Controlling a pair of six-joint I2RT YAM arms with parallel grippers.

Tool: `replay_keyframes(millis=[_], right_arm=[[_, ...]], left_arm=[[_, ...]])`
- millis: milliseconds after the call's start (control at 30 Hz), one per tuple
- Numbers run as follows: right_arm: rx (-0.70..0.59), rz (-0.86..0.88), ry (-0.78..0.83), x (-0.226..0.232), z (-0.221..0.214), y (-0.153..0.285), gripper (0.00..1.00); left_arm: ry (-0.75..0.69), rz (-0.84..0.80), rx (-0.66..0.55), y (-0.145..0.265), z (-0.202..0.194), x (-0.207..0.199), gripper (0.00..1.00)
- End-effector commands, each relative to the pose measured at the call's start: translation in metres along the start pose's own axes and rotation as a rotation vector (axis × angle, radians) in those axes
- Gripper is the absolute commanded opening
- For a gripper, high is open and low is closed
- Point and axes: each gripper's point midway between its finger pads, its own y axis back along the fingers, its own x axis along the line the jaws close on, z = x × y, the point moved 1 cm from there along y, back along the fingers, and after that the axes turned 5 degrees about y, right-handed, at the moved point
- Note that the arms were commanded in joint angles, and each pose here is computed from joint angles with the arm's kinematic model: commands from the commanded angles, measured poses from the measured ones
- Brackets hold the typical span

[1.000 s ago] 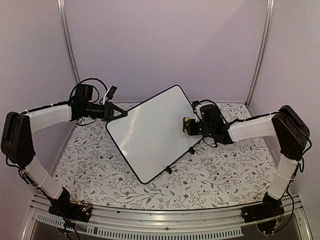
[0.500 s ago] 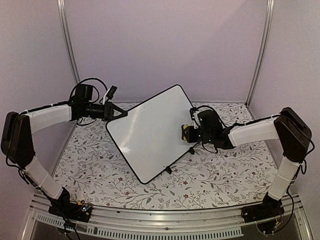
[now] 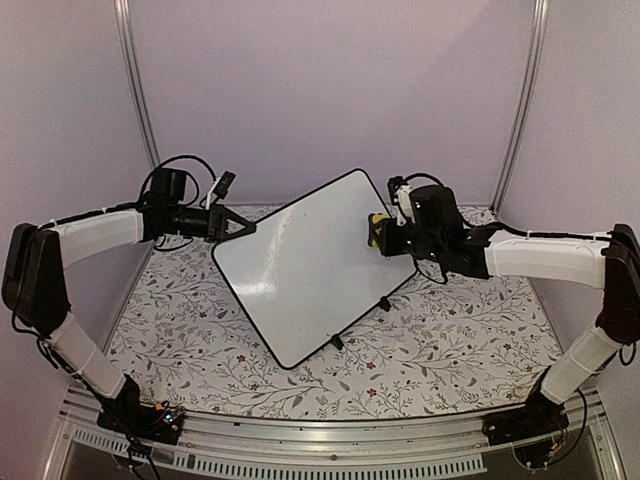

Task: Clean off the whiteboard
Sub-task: Erase the whiteboard at the center of the board.

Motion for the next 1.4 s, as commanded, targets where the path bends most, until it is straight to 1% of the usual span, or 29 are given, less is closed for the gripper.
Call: replay_keyframes(millis=[0, 133, 333, 433, 633, 900, 1367], right_arm=[[-0.060, -0.081, 0.035, -0.018, 0.031, -0.004, 0.00], [-0.075, -0.114, 0.040, -0.026, 0.044, -0.021, 0.00], [-0.079, -0.131, 0.022, -0.040, 0.045, -0.047, 0.00], [-0.053, -0.123, 0.009, -0.046, 0.035, -0.061, 0.00], [0.017, -0.124, -0.012, -0.056, -0.001, -0.081, 0.00], [0.076, -0.081, -0.031, -0.055, -0.040, -0.080, 0.00], [0.144, -0.022, -0.066, -0.048, -0.082, -0.064, 0.00]], left_arm=[[-0.047, -0.051, 0.026, -0.006, -0.008, -0.011, 0.00], [-0.045, -0.053, 0.028, -0.006, -0.008, -0.011, 0.00], [-0.048, -0.055, 0.027, -0.006, -0.007, -0.012, 0.00], [-0.046, -0.054, 0.027, -0.006, -0.007, -0.012, 0.00], [-0.049, -0.054, 0.027, -0.006, -0.007, -0.012, 0.00], [-0.049, -0.057, 0.028, -0.006, -0.007, -0.012, 0.00], [-0.045, -0.054, 0.029, -0.007, -0.008, -0.011, 0.00]])
